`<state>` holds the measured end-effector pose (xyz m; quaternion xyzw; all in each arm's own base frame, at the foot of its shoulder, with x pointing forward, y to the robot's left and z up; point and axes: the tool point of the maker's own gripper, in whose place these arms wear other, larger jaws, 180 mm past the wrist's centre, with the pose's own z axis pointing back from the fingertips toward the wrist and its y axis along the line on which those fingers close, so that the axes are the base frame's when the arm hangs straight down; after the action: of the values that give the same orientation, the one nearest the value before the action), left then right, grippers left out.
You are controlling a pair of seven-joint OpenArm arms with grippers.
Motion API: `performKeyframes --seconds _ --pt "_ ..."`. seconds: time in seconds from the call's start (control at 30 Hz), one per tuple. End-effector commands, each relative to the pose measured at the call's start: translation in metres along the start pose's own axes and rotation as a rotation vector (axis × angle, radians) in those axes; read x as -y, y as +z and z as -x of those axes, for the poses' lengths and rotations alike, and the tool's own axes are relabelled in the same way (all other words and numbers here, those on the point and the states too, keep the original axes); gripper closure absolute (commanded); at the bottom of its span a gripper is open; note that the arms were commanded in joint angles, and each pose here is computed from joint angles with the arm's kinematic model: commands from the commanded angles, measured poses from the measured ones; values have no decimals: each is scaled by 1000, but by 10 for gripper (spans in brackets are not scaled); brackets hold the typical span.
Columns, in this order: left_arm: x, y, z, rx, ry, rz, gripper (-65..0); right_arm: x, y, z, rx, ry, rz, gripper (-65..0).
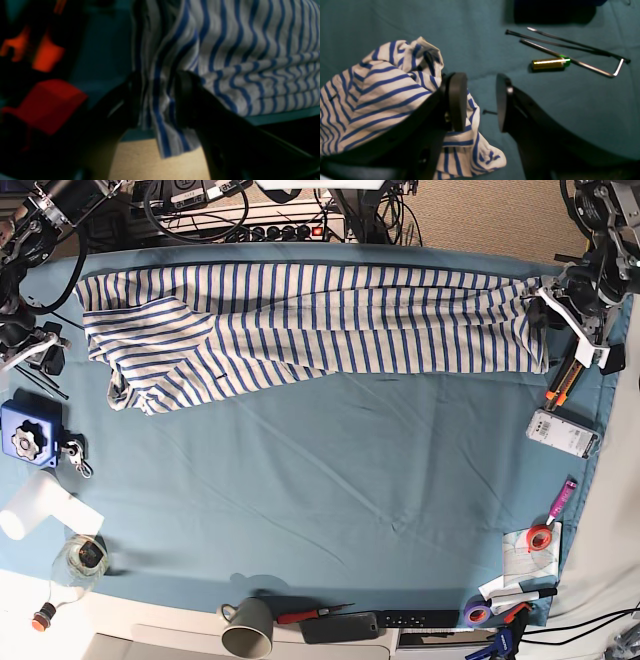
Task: Fold the T-shirt properly
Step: 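Hold the shirt ends and fold the left gripper's end toward the right gripper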
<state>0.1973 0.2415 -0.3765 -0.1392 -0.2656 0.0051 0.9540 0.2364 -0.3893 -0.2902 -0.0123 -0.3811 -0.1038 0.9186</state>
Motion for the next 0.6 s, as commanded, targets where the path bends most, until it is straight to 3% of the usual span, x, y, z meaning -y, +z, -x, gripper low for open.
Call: performKeyframes --seconds 0.0,0.17,0.57 --pt "0 2 -13 38 0 18 -232 5 7 -17 49 25 23 -200" --pt "-4 -15 -6 -17 73 86 -232 7 7 -16 45 24 35 -200" --pt "14 -12 5 -47 80 188 -225 7 7 -18 53 22 35 -200"
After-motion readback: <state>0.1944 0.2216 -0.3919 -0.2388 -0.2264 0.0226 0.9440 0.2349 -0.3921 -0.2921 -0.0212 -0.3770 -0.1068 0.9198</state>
